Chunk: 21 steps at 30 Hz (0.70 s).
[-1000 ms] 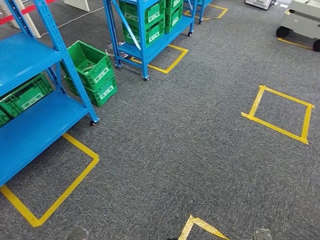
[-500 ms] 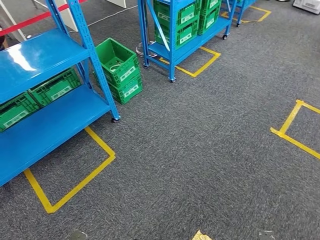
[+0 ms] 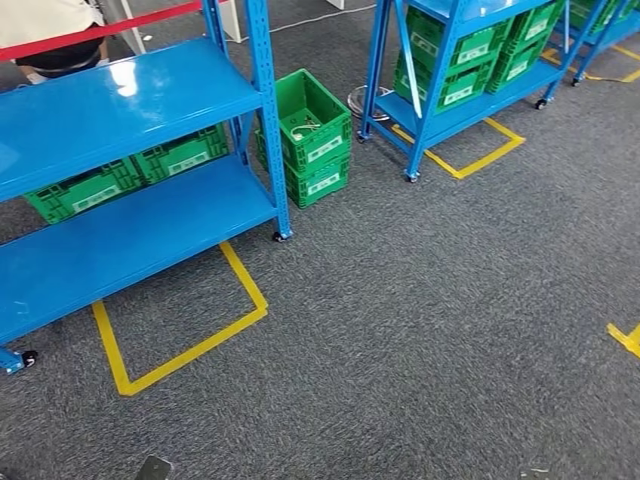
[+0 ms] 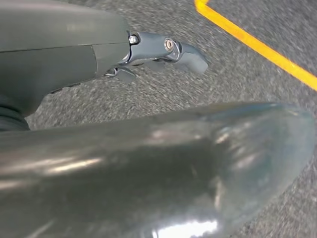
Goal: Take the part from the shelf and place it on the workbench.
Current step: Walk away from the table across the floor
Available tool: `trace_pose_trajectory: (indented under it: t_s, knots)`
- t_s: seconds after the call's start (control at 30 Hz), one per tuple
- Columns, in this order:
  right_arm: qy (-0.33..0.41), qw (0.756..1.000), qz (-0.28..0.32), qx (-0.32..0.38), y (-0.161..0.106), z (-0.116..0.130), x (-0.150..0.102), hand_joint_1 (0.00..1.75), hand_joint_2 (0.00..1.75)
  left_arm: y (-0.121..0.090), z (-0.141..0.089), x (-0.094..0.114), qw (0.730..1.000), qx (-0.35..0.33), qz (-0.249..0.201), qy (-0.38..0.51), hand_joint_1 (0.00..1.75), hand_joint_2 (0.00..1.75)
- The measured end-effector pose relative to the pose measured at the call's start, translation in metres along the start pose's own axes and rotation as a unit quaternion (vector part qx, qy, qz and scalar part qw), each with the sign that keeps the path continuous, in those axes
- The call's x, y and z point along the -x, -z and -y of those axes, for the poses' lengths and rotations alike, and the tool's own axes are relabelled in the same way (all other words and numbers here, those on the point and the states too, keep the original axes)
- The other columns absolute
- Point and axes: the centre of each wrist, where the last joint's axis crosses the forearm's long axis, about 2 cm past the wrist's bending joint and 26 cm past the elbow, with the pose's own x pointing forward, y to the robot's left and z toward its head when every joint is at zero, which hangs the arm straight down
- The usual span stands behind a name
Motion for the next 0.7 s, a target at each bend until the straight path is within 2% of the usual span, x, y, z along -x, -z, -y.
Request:
trace_pose_trajectory:
  t_s: [0.7]
  knots:
    - [-0.008,1.0,0.0,0.0,0.0032,0.003,0.0075,0.0,0.0,-0.0048,-0.0007,0.0064,1.0,-0.006,-0.013,-0.015,0.0,0.0]
